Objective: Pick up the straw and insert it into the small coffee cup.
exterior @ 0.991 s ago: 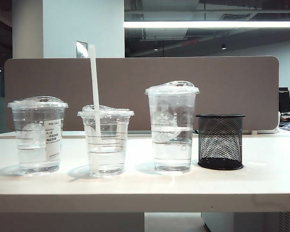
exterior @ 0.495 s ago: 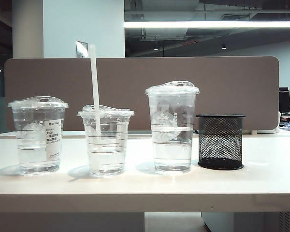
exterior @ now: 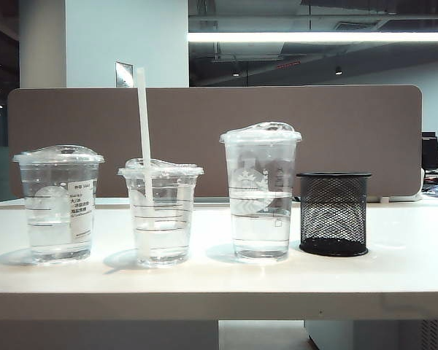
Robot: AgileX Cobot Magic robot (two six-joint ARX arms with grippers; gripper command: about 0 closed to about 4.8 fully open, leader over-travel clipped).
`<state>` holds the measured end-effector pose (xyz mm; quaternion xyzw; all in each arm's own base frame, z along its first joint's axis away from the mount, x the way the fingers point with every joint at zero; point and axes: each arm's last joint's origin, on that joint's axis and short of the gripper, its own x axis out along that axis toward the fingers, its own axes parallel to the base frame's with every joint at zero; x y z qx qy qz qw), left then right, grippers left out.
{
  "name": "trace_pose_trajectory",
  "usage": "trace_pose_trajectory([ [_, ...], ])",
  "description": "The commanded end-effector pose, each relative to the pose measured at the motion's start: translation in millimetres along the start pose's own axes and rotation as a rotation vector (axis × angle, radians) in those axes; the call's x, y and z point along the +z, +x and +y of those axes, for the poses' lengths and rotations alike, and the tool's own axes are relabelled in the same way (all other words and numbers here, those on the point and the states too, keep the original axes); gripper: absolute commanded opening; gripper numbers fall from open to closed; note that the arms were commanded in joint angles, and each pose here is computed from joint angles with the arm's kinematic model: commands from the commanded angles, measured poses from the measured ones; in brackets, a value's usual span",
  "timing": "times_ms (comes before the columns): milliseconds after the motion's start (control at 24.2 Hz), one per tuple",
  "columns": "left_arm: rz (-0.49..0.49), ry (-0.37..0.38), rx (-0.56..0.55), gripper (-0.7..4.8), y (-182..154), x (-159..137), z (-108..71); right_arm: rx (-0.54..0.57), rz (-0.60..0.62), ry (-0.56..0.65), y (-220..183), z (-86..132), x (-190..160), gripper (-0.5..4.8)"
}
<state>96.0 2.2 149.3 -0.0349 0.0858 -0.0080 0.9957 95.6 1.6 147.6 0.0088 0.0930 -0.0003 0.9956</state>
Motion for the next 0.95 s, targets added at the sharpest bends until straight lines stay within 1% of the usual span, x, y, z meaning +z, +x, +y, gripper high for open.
trace_pose_trajectory([
  [41, -0.002, 0.013, -0.001, 0.21, 0.1, 0.2, -0.1, 0.0, -0.005, 0.0, 0.7, 0.1, -1.2, 0.04],
  [124, -0.002, 0.024, -0.002, 0.21, 0.1, 0.2, -0.1, -0.001, -0.005, 0.0, 0.7, 0.0, -1.2, 0.04],
  [949, -0.002, 0.023, -0.012, 0.21, 0.1, 0.2, -0.4, -0.001, -0.005, 0.0, 0.7, 0.0, -1.2, 0.04],
])
